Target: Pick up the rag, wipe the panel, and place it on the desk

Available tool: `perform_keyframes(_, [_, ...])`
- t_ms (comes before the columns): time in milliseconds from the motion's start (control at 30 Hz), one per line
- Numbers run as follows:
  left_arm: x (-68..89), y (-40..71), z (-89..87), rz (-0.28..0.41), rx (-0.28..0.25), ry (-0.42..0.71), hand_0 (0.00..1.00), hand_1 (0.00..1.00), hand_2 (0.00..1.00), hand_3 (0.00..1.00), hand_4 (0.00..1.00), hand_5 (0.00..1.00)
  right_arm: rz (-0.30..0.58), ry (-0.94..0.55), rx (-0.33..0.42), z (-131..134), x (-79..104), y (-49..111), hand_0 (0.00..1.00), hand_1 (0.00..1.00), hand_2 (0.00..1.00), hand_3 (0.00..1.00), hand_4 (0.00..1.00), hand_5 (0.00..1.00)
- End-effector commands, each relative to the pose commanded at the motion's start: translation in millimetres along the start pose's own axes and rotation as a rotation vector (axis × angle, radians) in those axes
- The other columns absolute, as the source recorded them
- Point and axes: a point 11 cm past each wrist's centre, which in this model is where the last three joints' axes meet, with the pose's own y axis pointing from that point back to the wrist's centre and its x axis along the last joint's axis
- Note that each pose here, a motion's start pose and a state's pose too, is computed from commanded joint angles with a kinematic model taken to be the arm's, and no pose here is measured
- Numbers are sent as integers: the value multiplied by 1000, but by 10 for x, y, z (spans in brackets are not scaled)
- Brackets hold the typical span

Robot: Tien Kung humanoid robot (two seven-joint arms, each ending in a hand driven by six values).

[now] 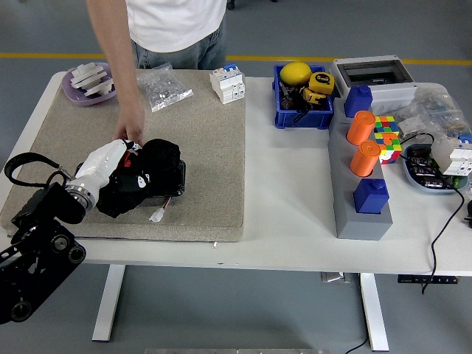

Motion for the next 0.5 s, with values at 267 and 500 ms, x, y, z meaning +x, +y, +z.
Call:
perform_keyframes(267, [-93,-13,196,-32,-43,-18,207,117,542,517,239,2,1,1,2,-14,8,3,746,588,640,615,998,628])
perform_keyframes(500, [-160,-10,285,-51,-59,-35,208,117,541,517,242,2,-1,1,3,-17,-1,2,745,587,640,615,998,628])
